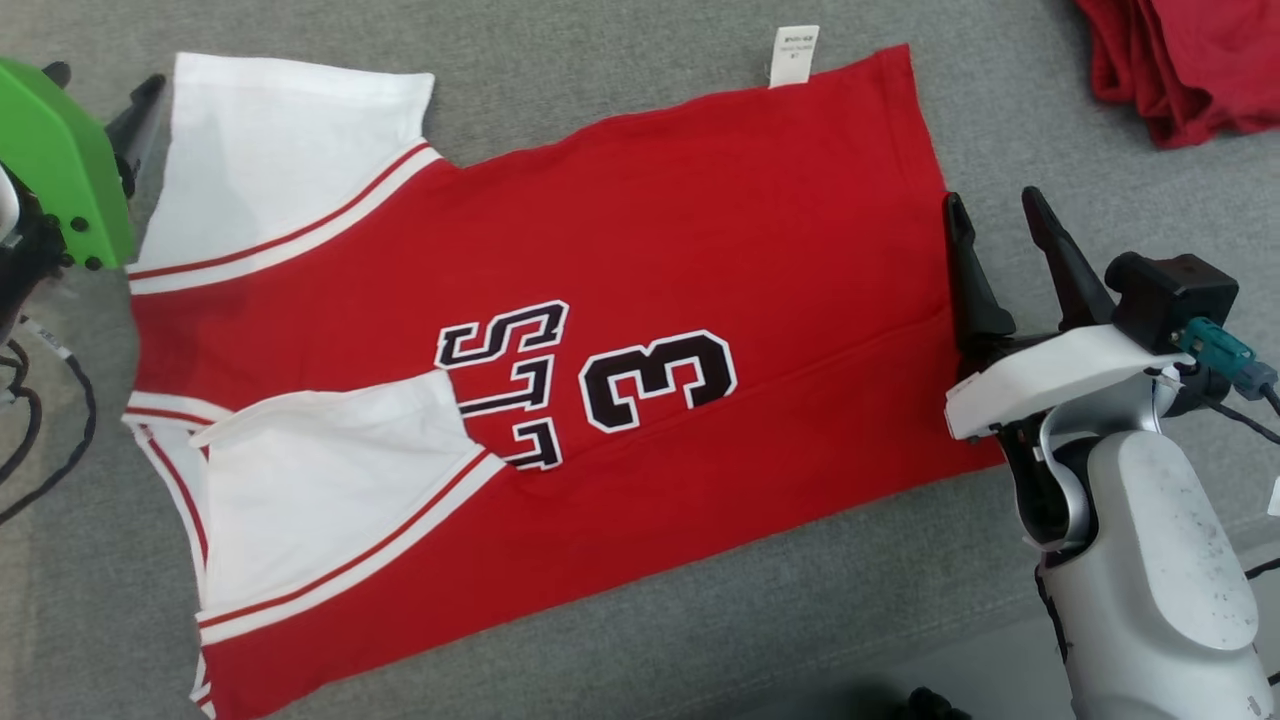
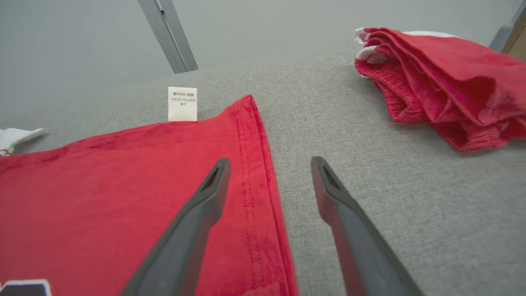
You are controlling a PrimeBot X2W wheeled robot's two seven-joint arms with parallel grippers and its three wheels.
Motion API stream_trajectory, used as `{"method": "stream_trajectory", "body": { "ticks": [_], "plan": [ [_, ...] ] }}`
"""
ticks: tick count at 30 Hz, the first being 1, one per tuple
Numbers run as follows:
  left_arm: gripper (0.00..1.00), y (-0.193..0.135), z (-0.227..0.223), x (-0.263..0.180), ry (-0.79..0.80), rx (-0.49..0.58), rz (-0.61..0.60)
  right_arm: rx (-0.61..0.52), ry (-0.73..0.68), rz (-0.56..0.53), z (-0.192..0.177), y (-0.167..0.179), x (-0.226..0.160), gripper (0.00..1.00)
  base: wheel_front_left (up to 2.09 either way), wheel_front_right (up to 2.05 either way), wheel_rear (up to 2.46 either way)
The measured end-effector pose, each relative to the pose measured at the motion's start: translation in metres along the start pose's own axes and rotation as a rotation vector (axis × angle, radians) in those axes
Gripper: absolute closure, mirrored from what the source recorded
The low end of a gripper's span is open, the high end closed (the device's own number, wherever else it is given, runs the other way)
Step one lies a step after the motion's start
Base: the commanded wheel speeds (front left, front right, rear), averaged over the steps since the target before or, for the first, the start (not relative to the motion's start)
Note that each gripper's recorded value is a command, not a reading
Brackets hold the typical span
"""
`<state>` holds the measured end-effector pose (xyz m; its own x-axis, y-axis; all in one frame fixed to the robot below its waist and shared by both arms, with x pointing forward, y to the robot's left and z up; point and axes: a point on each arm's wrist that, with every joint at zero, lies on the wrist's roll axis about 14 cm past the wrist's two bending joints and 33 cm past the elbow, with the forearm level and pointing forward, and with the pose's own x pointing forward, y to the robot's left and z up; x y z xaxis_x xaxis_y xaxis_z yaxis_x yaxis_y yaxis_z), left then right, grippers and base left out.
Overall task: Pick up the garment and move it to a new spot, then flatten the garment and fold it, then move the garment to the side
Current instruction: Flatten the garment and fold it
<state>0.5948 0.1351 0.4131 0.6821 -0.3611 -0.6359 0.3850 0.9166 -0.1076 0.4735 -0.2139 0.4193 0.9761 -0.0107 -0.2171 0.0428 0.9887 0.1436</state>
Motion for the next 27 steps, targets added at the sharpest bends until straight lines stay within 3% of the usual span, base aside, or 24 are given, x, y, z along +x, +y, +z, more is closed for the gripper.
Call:
{"method": "stream_trajectory", "body": {
  "ticks": [12, 14, 16, 27],
  "plan": [
    [0.0, -0.005, -0.025, 0.053, 0.084, -0.049, -0.037, -0.019, 0.03, -0.063, -0.016, -0.026, 0.0, 0.0, 0.0, 0.0, 0.0],
    [0.25, -0.006, -0.025, 0.057, 0.086, -0.052, -0.042, -0.025, 0.029, -0.061, -0.015, -0.027, 0.002, 0.0, 0.0, 0.0, 0.0],
    [0.98, -0.007, -0.025, 0.058, 0.087, -0.054, -0.047, -0.034, 0.019, -0.052, -0.012, -0.024, 0.005, 0.0, 0.0, 0.0, 0.0],
    [1.0, -0.021, 0.001, 0.037, -0.045, -0.042, -0.076, -0.179, 0.043, 0.058, 0.018, 0.012, 0.05, 0.0, 0.0, 0.0, 0.0]
  ]
}}
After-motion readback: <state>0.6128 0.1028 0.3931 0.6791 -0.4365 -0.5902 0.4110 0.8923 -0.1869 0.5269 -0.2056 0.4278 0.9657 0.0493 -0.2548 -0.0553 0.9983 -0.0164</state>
